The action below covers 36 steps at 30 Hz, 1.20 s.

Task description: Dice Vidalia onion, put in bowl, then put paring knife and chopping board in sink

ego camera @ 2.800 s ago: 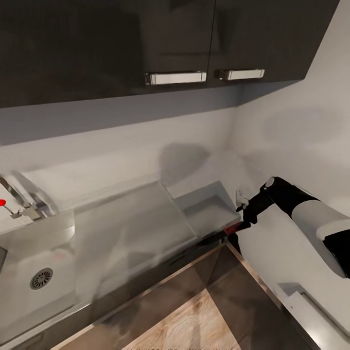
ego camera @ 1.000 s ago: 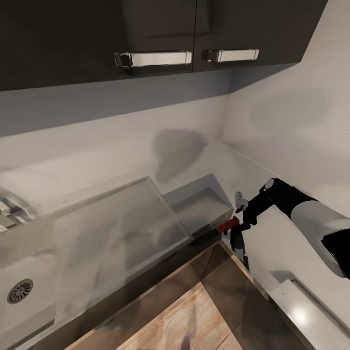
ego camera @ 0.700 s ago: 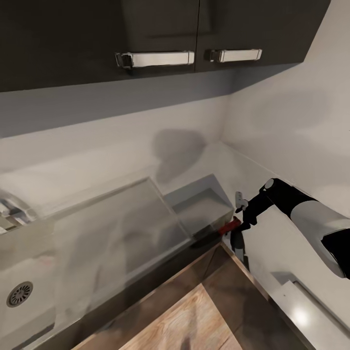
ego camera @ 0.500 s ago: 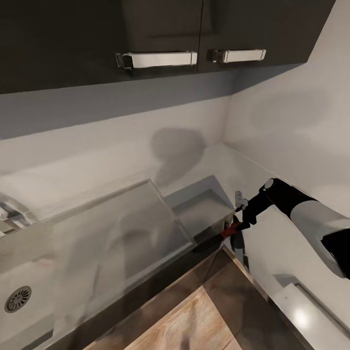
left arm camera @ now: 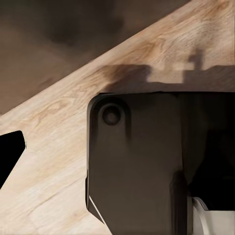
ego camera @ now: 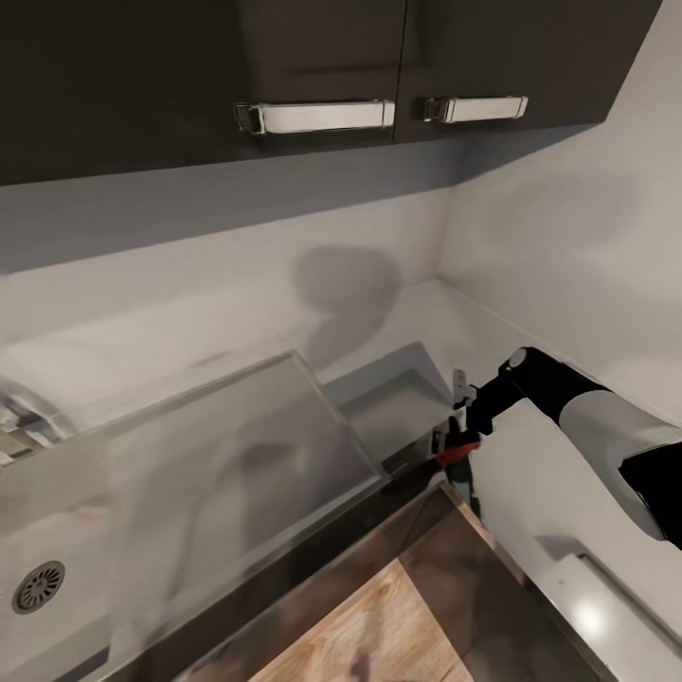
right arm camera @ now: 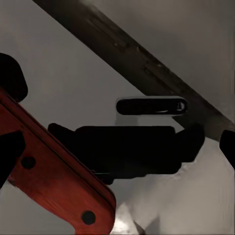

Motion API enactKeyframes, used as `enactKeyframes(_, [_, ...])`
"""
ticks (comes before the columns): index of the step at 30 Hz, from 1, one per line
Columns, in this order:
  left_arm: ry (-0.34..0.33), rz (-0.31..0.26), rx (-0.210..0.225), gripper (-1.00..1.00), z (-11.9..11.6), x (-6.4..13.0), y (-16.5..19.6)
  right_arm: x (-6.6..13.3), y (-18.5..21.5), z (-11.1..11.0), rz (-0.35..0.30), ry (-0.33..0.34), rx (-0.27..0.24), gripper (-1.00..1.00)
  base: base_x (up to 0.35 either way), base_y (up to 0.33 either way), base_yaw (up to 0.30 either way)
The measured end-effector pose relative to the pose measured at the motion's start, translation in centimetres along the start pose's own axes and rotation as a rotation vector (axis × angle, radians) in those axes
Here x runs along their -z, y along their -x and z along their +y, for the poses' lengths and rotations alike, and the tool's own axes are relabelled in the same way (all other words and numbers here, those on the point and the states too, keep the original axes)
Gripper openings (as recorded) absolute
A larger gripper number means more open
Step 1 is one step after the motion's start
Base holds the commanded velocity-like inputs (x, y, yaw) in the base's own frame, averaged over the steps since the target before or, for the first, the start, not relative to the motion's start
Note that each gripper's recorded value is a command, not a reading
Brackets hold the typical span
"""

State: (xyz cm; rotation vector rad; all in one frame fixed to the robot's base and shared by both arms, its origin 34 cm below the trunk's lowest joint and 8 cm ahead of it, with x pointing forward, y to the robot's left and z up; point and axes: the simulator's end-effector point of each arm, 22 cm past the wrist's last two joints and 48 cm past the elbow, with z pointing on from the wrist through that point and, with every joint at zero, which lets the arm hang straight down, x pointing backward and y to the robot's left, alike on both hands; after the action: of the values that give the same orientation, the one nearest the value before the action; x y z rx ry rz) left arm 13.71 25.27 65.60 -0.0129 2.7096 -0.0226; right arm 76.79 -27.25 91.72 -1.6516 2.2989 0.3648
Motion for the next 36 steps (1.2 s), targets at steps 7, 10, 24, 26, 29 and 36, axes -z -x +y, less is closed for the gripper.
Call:
enactKeyframes(7, [0.000,0.000,0.000,1.00,0.00,0.00,0.00,-0.03,0.02,0.02,0.000,0.001,-0.001,1.00,0.000,0.038,0.000])
enactKeyframes(10, [0.000,0.000,0.000,1.00,0.01,0.00,-0.01,-0.03,0.01,0.03,0.000,0.001,-0.001,1.00,0.000,0.004,0.000])
enactKeyframes(24, [0.004,0.011,-0.003,1.00,0.23,0.18,-0.47,-0.19,-0.05,0.17,0.001,0.004,-0.001,1.00,-0.098,0.000,0.000])
enactKeyframes(26, [0.004,0.011,-0.003,1.00,0.23,0.18,-0.47,-0.20,-0.03,0.18,0.001,0.004,-0.001,1.00,-0.007,0.000,0.000])
enactKeyframes(29, [0.004,0.011,-0.003,1.00,0.23,0.18,-0.47,-0.25,0.10,0.23,-0.001,0.005,0.001,1.00,-0.003,0.000,0.000])
enactKeyframes(36, [0.004,0.011,-0.003,1.00,0.23,0.18,-0.47,-0.37,0.38,0.32,-0.003,0.008,0.004,1.00,0.000,0.000,0.000])
